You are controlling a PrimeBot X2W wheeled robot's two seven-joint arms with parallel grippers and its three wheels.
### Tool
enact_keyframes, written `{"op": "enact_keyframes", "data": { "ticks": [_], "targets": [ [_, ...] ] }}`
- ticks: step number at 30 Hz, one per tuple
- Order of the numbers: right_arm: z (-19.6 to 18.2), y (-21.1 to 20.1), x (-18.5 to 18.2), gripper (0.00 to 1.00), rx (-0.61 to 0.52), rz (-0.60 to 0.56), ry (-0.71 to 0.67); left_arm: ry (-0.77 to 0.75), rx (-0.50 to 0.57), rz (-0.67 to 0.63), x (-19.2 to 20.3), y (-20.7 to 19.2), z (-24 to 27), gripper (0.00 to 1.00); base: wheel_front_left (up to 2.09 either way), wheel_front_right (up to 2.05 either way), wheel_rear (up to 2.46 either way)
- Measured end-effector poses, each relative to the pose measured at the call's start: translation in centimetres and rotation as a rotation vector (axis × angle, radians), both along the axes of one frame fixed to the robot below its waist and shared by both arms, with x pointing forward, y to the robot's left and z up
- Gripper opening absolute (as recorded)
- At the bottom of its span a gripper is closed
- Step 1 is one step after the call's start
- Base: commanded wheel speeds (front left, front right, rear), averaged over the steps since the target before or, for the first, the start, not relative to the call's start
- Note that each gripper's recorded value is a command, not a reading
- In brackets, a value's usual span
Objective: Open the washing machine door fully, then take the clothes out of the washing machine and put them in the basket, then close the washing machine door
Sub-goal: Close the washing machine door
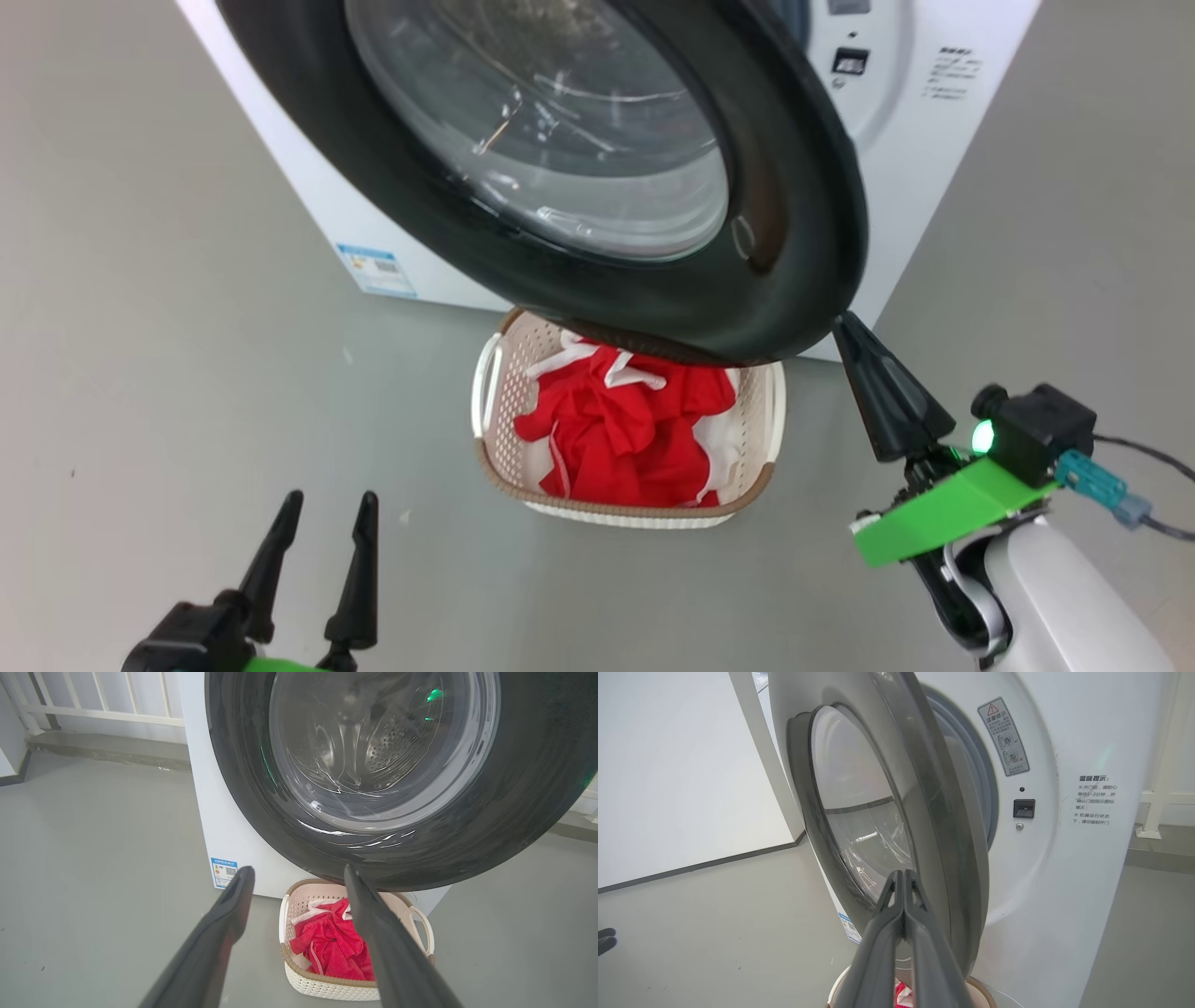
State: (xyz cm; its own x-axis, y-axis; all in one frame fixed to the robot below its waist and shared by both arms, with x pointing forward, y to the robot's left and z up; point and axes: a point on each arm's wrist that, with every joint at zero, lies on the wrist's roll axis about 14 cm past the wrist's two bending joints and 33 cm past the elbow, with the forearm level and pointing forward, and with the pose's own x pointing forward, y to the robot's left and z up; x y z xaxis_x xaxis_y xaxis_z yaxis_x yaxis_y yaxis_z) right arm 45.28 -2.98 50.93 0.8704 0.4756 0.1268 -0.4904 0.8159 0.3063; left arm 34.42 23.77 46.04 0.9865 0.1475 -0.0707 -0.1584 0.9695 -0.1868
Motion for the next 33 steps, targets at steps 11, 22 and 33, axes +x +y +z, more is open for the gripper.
{"op": "enact_keyframes", "data": {
  "ticks": [11, 22, 33],
  "targets": [
    [-0.8, 1.8, 3.3, 0.00, 0.003, 0.031, 0.007, 0.020, 0.005, 0.001, 1.4, 0.0, -0.6, 1.00, 0.00, 0.00, 0.00],
    [-1.6, 1.4, 7.0, 0.00, 0.026, -0.006, 0.013, 0.039, 0.007, -0.023, 3.5, -0.6, -1.5, 1.00, 0.00, 0.00, 0.00],
    [-1.7, 0.5, 12.0, 0.00, 0.047, -0.054, -0.019, 0.052, 0.003, -0.062, 6.3, -1.5, -2.6, 1.00, 0.00, 0.00, 0.00]
  ]
}}
